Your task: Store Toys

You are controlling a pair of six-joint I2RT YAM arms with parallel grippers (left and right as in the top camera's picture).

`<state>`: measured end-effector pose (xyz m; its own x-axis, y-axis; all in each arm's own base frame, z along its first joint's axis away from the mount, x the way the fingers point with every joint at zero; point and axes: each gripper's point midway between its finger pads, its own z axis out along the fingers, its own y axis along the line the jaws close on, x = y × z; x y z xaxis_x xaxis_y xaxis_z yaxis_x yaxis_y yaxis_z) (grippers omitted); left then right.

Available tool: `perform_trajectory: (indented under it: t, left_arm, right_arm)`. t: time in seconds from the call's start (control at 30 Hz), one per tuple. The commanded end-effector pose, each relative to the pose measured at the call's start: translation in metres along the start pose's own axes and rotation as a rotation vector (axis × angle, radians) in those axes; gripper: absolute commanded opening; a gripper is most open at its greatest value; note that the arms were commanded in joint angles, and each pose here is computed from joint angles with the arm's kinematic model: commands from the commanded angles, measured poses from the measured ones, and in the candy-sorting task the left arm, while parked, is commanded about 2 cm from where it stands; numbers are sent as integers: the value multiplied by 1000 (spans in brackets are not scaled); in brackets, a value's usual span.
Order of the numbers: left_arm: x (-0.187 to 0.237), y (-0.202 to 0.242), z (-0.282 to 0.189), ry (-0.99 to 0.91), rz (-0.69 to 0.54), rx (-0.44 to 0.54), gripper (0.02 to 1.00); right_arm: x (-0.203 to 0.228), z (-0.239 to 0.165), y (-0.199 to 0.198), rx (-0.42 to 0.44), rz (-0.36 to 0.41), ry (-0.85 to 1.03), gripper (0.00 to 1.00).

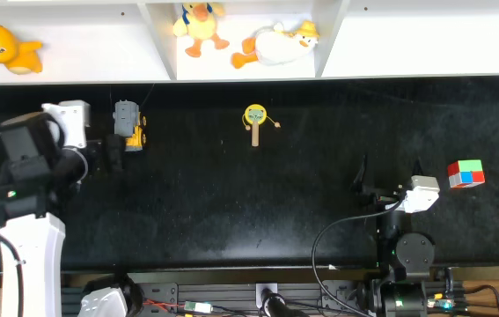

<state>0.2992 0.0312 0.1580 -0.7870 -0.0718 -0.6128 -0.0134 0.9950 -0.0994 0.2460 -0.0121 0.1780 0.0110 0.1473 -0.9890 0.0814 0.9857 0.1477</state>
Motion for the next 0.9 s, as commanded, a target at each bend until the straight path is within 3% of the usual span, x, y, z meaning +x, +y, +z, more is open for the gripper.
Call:
perform_trajectory:
  t: [0.03, 0.9]
  left_arm:
    - [2, -15, 18, 35, -7, 34, 998]
    - [13, -9, 97, 143, -48, 20, 998]
  right_arm:
    - [4, 0, 1, -7, 4, 1, 993]
    - [4, 0, 1, -7, 4, 1, 996]
